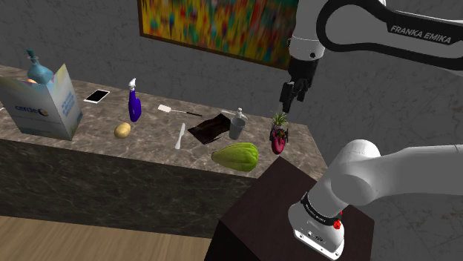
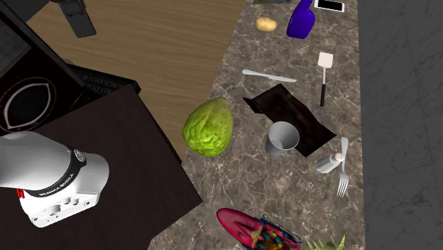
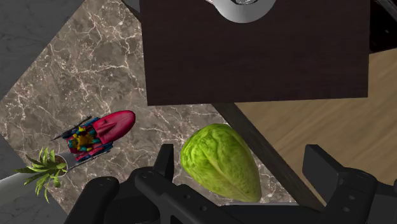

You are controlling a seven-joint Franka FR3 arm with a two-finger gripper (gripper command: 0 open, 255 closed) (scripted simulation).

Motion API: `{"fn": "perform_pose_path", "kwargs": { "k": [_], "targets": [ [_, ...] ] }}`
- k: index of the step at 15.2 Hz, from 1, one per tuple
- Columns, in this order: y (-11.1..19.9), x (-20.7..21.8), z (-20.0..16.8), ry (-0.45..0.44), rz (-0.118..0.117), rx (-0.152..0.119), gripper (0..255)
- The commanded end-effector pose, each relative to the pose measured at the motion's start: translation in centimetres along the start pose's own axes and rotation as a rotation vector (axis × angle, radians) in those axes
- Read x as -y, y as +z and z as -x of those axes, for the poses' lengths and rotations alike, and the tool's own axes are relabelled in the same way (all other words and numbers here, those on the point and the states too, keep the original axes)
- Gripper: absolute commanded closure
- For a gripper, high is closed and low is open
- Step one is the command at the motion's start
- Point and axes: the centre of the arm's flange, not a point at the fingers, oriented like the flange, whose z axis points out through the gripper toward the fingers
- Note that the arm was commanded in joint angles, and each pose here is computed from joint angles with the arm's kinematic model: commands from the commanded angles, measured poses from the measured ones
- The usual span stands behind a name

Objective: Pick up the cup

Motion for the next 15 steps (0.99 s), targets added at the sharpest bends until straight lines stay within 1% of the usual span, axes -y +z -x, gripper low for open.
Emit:
{"fn": "perform_pose_path", "kwargs": {
  "k": [1, 15],
  "targets": [
    [0.0, 0.0, 0.0, 0.0, 0.0, 0.0, 0],
    [12.5, -4.0, -12.2, 0.018, -0.013, -0.056, 0]
  ]
}}
